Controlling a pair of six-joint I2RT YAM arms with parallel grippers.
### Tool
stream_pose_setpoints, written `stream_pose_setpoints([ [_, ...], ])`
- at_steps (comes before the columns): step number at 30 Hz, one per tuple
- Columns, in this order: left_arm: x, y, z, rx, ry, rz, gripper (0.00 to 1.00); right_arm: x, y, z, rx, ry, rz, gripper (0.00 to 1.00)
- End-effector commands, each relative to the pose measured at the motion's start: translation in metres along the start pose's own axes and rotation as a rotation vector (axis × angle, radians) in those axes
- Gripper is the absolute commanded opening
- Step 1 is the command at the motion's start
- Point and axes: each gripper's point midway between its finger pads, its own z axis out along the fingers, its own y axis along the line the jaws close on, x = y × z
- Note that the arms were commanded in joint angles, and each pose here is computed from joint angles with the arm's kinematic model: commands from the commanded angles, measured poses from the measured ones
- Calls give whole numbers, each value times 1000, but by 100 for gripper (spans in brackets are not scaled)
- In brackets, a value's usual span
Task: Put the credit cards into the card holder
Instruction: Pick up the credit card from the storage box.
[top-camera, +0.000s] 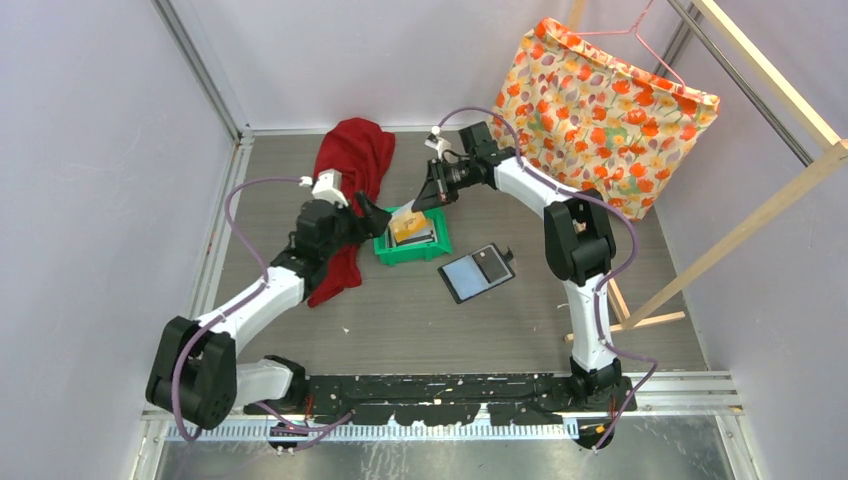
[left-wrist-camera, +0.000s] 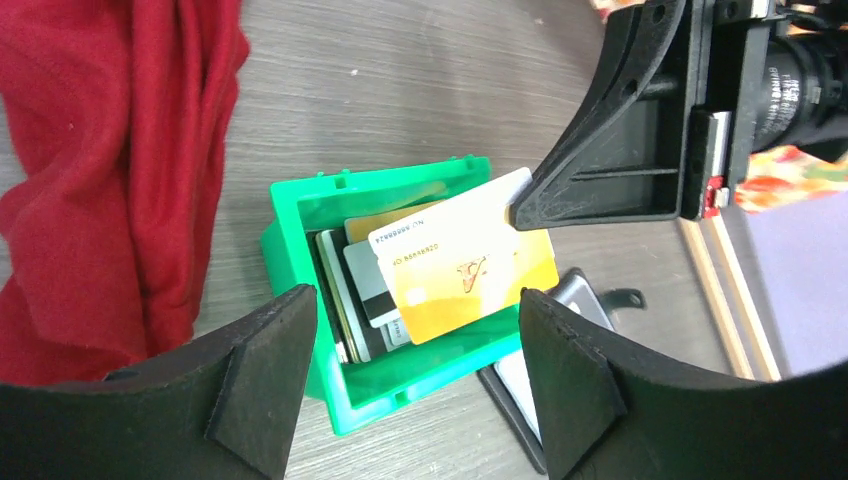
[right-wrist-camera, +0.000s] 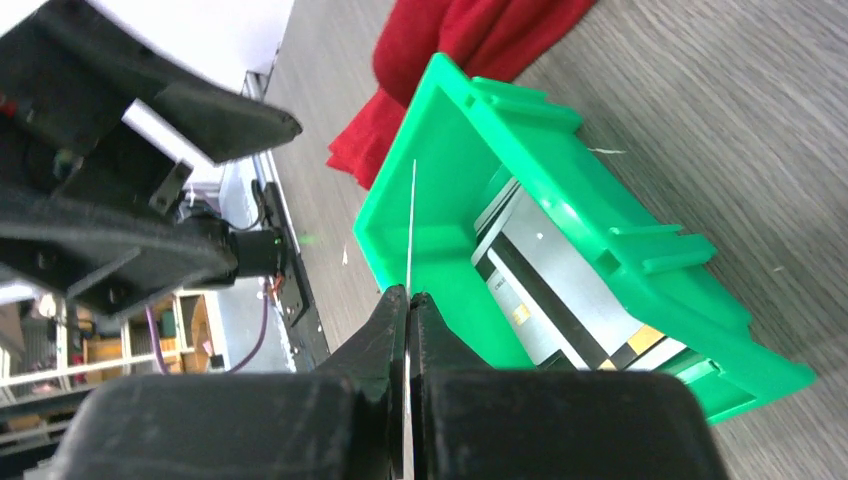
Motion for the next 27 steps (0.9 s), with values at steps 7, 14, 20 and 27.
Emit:
stream_pose_setpoints([
  [7, -11, -41, -26, 596, 223, 4, 73, -8, 53, -40, -206, 49, -376, 1],
  [14, -28, -41, -10, 774, 316, -30, 68, -14, 47, -40, -202, 74, -508, 1],
  [20, -28, -42, 1, 840, 298, -22, 65, -19, 50, -38, -222, 66, -510, 1],
  [27, -29, -43, 12, 930, 223, 10, 51, -20, 48, -36, -236, 65, -505, 1],
])
